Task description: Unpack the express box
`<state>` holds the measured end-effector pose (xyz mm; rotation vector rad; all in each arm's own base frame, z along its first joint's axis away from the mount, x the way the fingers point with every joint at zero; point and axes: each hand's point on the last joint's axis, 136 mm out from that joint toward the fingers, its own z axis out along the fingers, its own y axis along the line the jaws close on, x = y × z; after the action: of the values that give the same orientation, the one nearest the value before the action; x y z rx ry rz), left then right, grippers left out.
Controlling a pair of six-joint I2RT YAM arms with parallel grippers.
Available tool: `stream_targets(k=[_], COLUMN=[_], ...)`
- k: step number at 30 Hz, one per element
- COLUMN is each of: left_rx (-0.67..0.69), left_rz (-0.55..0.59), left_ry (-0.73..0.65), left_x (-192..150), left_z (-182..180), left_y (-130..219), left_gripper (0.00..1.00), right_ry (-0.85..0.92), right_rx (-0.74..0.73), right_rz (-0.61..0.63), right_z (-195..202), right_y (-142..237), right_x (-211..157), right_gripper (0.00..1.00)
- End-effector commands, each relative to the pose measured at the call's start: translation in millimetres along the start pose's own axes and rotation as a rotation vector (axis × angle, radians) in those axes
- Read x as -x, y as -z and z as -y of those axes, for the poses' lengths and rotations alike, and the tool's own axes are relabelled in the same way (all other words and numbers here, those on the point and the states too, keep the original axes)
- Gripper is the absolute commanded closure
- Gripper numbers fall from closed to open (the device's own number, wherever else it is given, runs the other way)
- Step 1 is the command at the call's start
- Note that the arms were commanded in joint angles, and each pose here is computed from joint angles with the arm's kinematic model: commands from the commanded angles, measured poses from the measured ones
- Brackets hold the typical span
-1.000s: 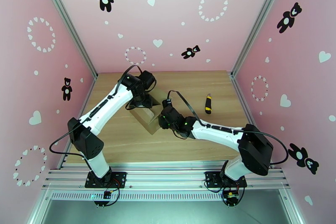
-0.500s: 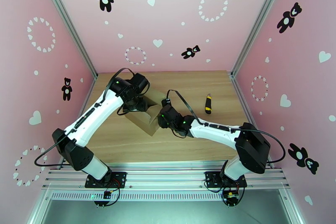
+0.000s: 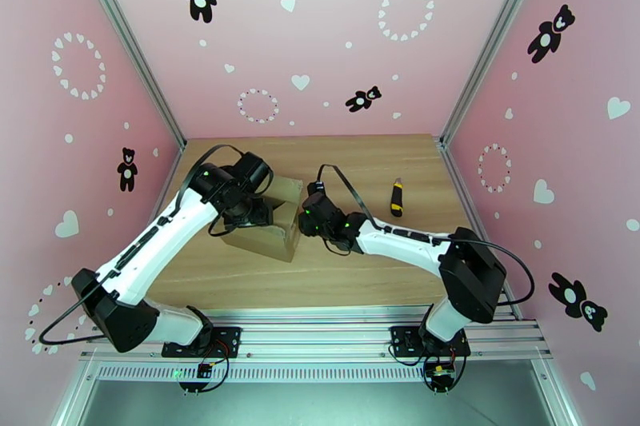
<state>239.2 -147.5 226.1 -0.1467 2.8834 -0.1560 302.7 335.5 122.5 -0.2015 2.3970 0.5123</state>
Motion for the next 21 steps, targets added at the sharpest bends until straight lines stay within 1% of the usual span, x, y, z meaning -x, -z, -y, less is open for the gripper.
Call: stream_targets(k=[1,4,7,11,16,21], left_rx=[-0.028,-0.036,-0.022,-0.012,-0.009,-0.013], left_rz=[-0.005,0.025,0.062,0.098,0.124,0.096], left_ry=[0.010,-0.002,-0.023,-0.025,0.001,-0.002], left_x=[-3,7,22,45,67,82], left_z=[2,7,11,12,2,1], left_y=[2,6,13,17,18,5], left_gripper=[0.33,0.33,0.33,0.33,0.33,0.33], right_ry=[-0.021,-0.002,0.018,0.038,0.092,0.174], right_rx=[0.015,0.026,0.035,0.065,0.131,0.233], right_rz=[0.006,0.025,0.044,0.047,0.018,-0.033], right_z=[-7,-11,-11,-5,-9,-36], right_y=[-4,3,21,49,79,97], right_x=[10,19,27,22,-12,-61], right_gripper=[0.65,0.65,0.65,0.63,0.63,0.63])
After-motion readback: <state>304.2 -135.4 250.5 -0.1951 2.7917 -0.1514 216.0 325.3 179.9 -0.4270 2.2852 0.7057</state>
